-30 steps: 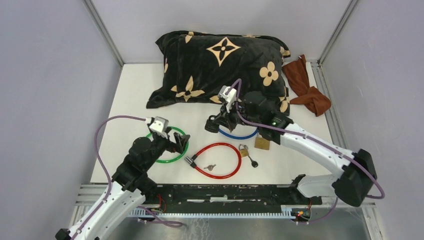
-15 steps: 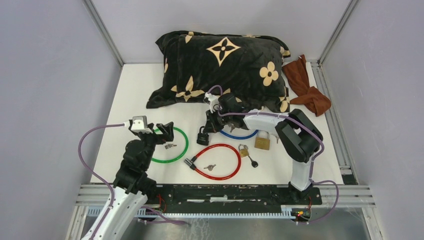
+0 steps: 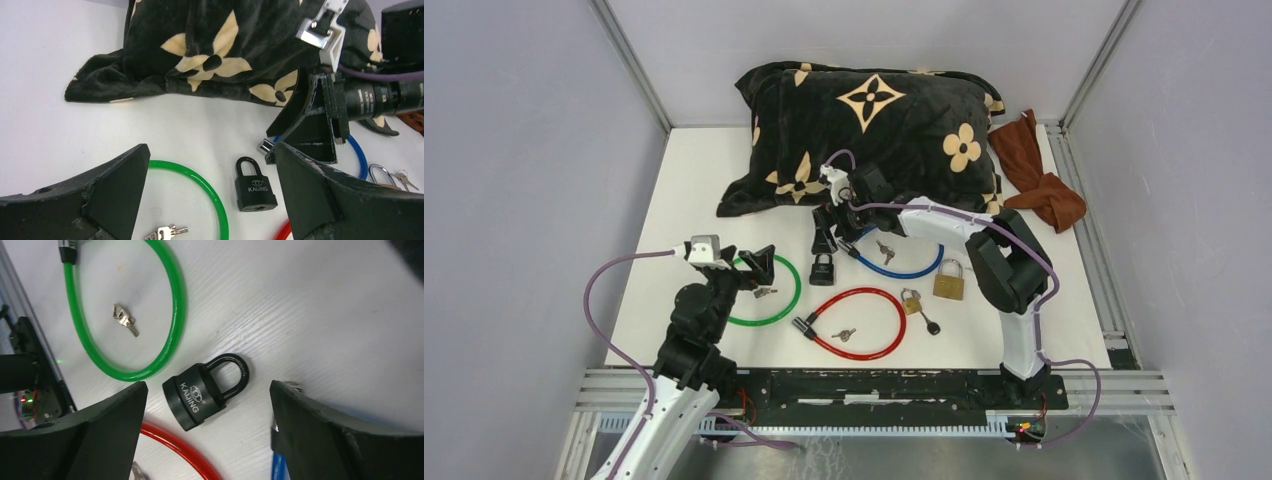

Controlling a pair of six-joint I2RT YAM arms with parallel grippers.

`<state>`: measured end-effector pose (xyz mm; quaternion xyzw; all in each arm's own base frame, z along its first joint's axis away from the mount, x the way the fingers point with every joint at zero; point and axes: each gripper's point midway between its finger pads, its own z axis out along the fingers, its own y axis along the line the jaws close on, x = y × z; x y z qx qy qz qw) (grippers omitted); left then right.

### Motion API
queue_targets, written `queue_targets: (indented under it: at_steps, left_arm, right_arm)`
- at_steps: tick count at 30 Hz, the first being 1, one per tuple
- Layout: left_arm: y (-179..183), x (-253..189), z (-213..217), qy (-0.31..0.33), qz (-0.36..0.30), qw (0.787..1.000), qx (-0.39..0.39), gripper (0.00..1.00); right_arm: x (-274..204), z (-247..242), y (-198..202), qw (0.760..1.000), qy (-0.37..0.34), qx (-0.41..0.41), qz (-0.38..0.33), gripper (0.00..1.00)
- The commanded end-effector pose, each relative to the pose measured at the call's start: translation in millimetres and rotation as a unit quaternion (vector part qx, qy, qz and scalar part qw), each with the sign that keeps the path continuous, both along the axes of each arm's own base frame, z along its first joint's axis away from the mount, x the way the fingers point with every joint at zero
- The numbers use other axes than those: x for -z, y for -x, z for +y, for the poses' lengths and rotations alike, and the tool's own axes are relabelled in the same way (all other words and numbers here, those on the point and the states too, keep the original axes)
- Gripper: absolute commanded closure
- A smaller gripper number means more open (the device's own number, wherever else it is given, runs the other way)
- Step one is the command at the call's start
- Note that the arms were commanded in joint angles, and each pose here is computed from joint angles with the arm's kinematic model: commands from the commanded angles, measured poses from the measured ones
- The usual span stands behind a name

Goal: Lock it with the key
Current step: Place the lock at the center of the board, then reset both arms

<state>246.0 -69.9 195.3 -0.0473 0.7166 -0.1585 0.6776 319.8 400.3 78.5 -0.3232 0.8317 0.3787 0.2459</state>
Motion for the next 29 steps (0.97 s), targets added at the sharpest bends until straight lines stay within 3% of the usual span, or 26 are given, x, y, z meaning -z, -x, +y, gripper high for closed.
queue_targets:
  at_steps: [1, 6, 9, 14, 21, 29]
  left_arm:
    - [-1.7, -9.8, -1.3, 0.014, -0.021, 1.000, 0.002, 0.00]
    - [-3.0, -14.0, -0.6, 0.017, -0.032, 0.999, -0.001, 0.00]
    - [-2.5, -14.0, 1.4, 0.015, -0.039, 0.999, -0.004, 0.00]
    - [-3.6, -12.7, 6.1, 0.011, -0.040, 0.999, -0.015, 0.00]
    - [-7.6, -3.0, 6.7, 0.006, -0.025, 1.000, -0.017, 0.00]
    - [-11.5, 6.4, 9.1, -0.001, -0.009, 1.000, -0.022, 0.00]
  right_arm:
    - [-77.4, -10.4, -29.4, 0.992, 0.030, 0.017, -0.124, 0.02]
    - [-135.7, -65.7, -40.6, 0.965, 0.093, 0.064, -0.235, 0.02]
    - [-146.4, -129.0, -39.4, 0.940, 0.135, 0.152, -0.276, 0.02]
    - [-126.9, -253.7, -14.3, 0.866, 0.203, 0.346, -0.300, 0.02]
    - [-91.7, -346.4, 44.9, 0.761, 0.152, 0.567, -0.276, 0.02]
    - [-68.9, -370.0, 68.8, 0.731, 0.125, 0.622, -0.250, 0.02]
